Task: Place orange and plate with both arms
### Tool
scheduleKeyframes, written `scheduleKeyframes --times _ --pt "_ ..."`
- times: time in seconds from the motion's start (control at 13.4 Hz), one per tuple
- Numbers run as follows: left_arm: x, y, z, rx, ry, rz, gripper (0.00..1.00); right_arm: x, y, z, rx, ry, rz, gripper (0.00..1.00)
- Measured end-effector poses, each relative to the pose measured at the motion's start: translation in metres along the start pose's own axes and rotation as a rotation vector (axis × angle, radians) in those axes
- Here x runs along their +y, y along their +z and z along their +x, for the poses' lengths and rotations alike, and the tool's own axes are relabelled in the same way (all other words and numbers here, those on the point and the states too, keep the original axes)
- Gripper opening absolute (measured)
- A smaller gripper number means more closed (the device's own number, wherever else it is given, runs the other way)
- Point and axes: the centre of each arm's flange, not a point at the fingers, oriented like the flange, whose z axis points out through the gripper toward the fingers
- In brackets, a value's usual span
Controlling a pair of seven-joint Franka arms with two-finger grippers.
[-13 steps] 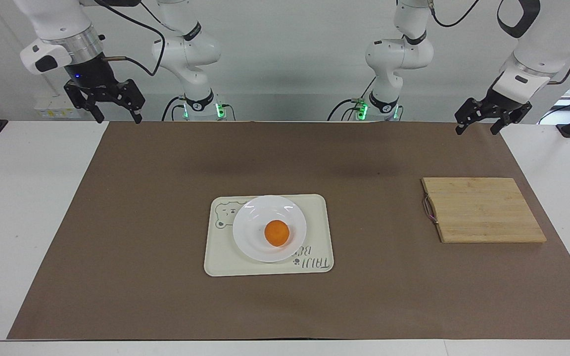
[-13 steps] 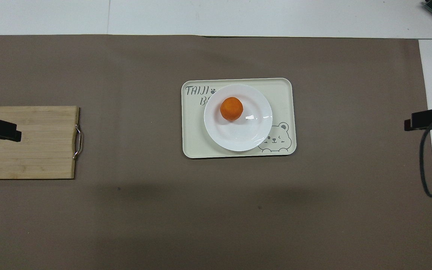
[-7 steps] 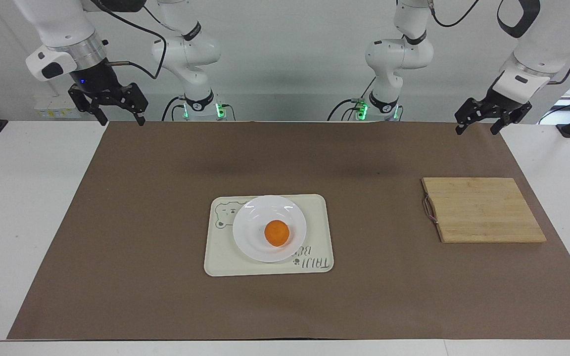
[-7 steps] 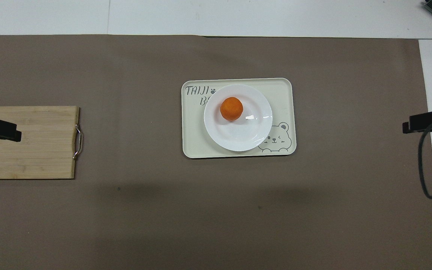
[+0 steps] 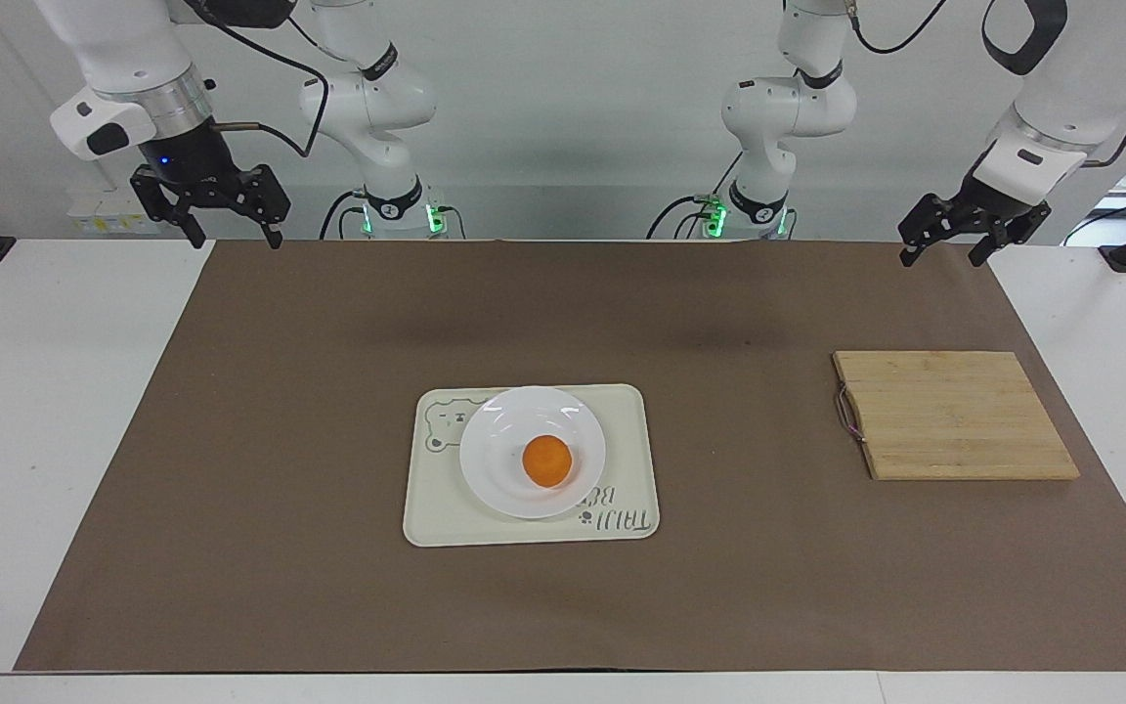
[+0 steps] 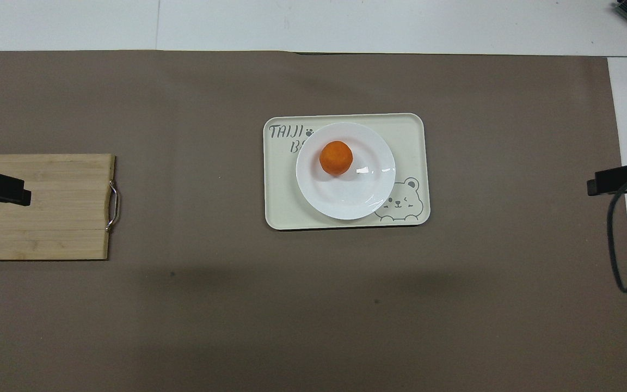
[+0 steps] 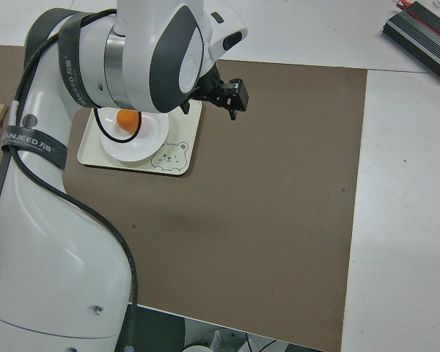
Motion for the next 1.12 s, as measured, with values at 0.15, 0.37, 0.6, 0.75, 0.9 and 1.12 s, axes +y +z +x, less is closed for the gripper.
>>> scheduleKeyframes --times 0.15,0.37,0.6,0.75,0.9,1.12 --pt "0.0000 0.0000 0.0000 0.000 0.000 0.000 1.00 -0.0016 -0.0024 0.0001 0.002 -0.002 0.000 1.00" --pt "0.0000 0.0000 0.0000 0.000 0.000 0.000 1.00 -0.0033 -0.0027 -0.0015 -0.027 -0.003 -0.001 1.00" --pt "0.0000 0.0000 0.0000 0.000 0.000 0.000 1.00 -0.0048 -0.0020 0.0014 -0.024 -0.004 -0.003 1.00" --pt "0.0000 0.0000 0.0000 0.000 0.000 0.000 1.00 -0.0048 -0.0025 0.0015 -0.022 -0.004 -0.003 1.00" --pt "0.0000 0.0000 0.0000 0.000 0.000 0.000 1.00 -0.0048 -0.0026 0.0017 -0.022 -0.004 -0.003 1.00" --pt "0.0000 0.0000 0.0000 0.000 0.000 0.000 1.00 -0.0048 -0.0030 0.0017 -0.021 -0.004 -0.003 1.00"
